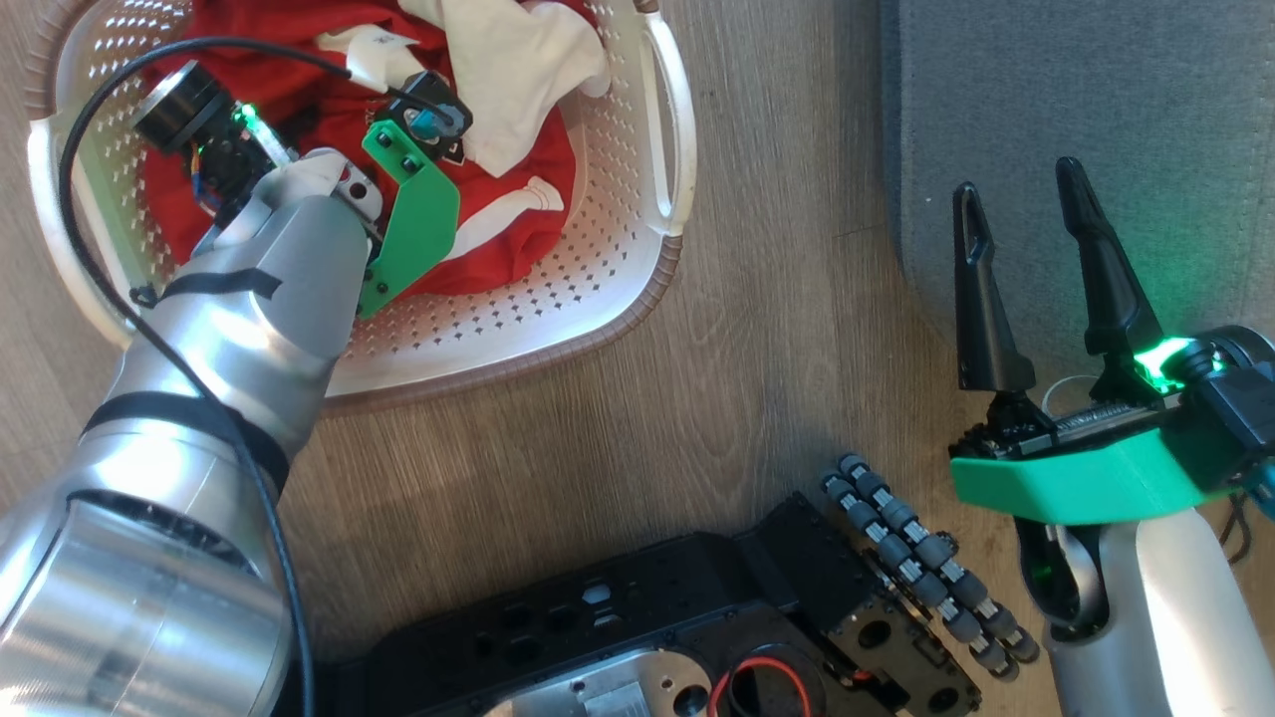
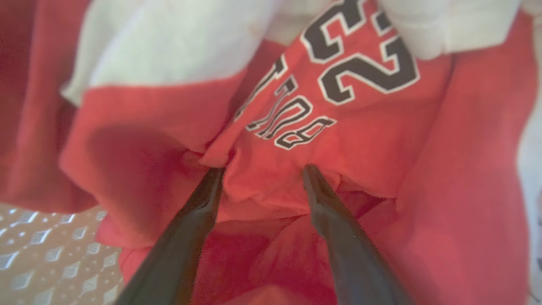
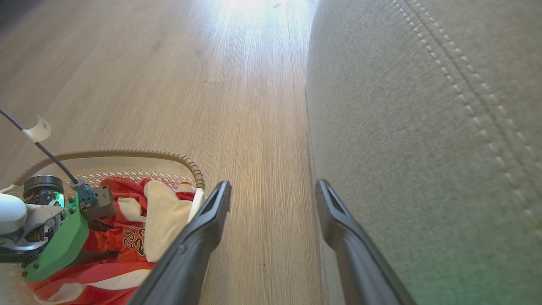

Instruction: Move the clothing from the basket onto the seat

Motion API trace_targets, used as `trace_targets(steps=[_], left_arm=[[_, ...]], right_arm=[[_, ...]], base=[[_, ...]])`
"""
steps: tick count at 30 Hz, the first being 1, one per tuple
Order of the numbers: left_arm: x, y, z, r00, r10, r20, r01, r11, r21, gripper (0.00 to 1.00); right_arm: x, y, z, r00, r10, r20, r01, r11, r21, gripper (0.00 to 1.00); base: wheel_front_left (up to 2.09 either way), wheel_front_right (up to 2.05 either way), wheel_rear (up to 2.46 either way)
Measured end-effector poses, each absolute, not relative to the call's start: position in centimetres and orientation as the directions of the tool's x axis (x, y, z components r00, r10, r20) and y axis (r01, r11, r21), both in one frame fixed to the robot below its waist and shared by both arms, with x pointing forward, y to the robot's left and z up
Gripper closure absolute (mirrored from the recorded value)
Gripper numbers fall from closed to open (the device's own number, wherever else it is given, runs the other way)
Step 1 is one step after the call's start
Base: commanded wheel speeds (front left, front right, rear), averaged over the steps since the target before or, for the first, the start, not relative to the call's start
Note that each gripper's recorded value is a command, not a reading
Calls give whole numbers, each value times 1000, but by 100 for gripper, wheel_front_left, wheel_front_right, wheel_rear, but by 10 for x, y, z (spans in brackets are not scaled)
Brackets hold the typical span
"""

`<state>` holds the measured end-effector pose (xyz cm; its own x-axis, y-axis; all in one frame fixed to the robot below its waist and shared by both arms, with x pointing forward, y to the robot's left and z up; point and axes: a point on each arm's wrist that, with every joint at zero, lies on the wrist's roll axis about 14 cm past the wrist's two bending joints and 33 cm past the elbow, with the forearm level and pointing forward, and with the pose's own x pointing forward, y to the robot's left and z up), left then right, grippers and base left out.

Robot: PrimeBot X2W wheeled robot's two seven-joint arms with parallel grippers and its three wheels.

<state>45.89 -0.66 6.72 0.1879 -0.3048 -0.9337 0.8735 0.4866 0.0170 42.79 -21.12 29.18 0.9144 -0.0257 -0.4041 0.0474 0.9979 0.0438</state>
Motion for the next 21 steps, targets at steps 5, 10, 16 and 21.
trace_targets(steps=[5,10,16,21], left_arm=[[453,-4,65,151,-279,-948,858,513,-15,0],[440,1,61,82,-258,-963,809,581,-87,100],[431,5,58,54,-254,-966,791,601,-114,100],[433,5,60,60,-260,-964,775,620,-119,100]], right_arm=[[428,-212,294,916,-29,-399,51,998,44,0],[429,-212,296,920,-29,-392,51,998,47,0],[427,-212,294,918,-32,-396,59,997,55,0],[429,-210,295,919,-28,-392,55,997,59,0]], base=[[0,0,0],[0,0,0],[0,0,0],[0,0,0]])
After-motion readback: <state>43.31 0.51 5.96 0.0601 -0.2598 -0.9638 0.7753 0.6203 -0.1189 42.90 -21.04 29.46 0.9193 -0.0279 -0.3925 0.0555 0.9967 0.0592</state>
